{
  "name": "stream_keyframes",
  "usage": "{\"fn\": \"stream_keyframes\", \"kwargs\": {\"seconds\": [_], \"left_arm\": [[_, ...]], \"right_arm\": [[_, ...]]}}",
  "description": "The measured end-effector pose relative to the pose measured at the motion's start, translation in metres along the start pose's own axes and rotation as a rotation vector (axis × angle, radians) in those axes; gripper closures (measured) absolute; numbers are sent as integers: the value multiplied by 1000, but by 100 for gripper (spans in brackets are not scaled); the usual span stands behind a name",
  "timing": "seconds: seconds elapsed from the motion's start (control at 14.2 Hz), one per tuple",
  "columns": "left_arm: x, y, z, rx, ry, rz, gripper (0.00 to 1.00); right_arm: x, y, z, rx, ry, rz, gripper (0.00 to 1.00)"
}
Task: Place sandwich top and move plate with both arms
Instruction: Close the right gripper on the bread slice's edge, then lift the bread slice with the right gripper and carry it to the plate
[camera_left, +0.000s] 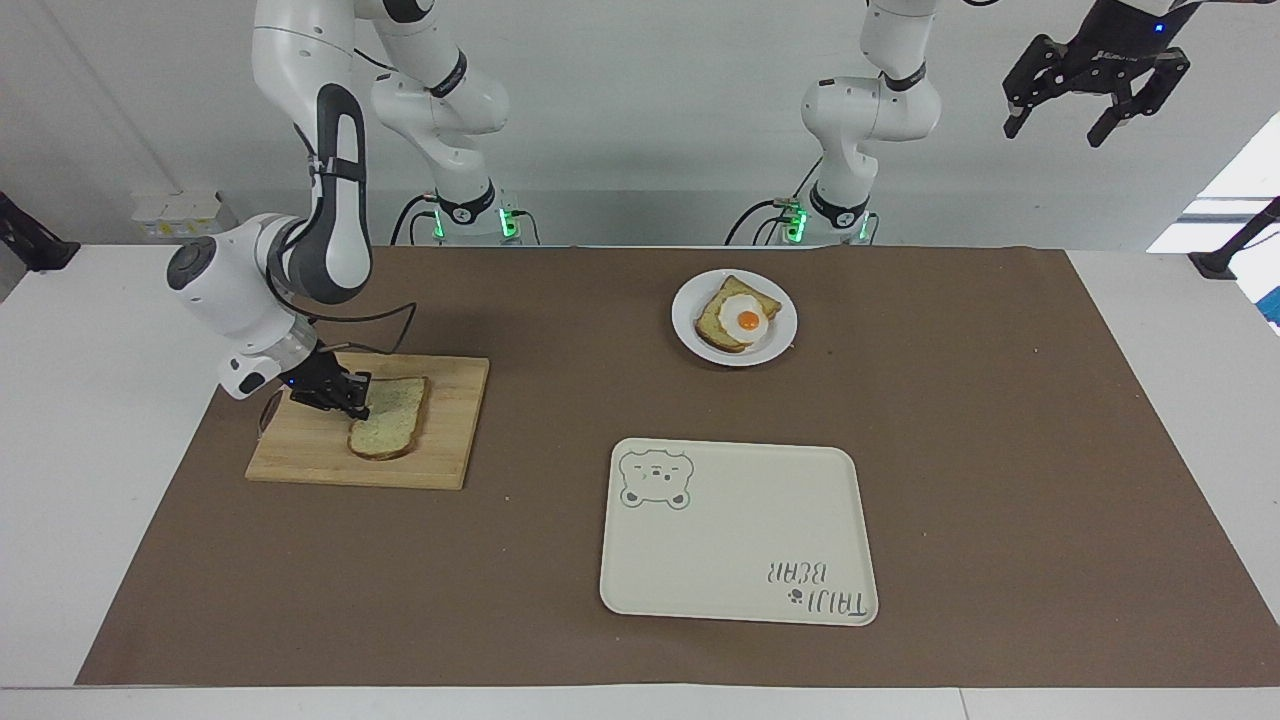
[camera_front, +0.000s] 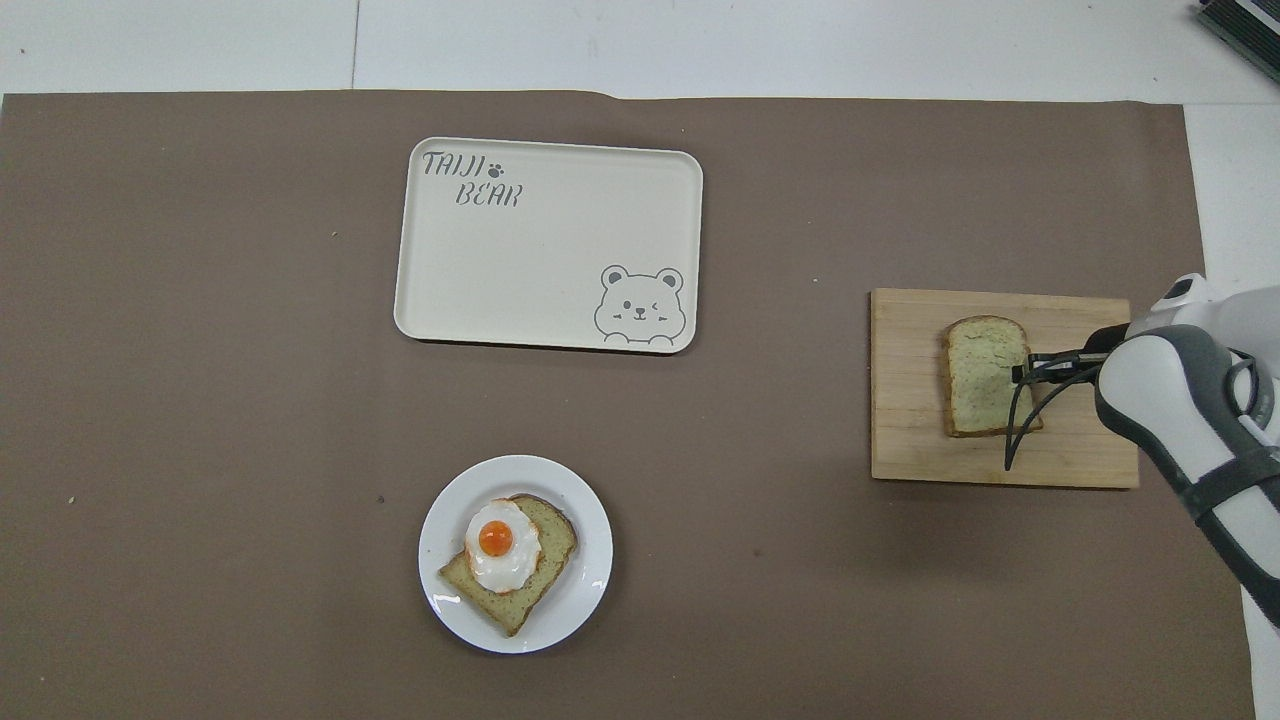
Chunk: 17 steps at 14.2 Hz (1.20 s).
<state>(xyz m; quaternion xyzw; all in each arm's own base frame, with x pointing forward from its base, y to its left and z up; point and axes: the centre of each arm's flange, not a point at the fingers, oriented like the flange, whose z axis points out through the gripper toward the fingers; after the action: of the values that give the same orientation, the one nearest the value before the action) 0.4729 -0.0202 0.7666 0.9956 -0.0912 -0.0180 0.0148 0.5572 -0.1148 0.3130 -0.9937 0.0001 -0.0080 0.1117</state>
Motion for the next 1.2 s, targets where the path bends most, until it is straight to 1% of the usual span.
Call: {"fn": "stream_keyframes", "kwargs": {"seconds": [0.35, 0.64, 0.78, 0.99, 1.2], "left_arm": [[0, 0, 0, 0, 0, 0, 0], [0, 0, 0, 0, 0, 0, 0], [0, 0, 0, 0, 0, 0, 0], [0, 0, 0, 0, 0, 0, 0], [0, 0, 0, 0, 0, 0, 0]], "right_arm": [[12, -19, -19, 35, -40, -35, 93], [19, -32, -48, 63, -61, -62, 93], [18, -41, -66, 83, -83, -78, 93], [14, -54, -88, 103, -95, -102, 93], [13, -72, -89, 143, -98, -113, 93]]}}
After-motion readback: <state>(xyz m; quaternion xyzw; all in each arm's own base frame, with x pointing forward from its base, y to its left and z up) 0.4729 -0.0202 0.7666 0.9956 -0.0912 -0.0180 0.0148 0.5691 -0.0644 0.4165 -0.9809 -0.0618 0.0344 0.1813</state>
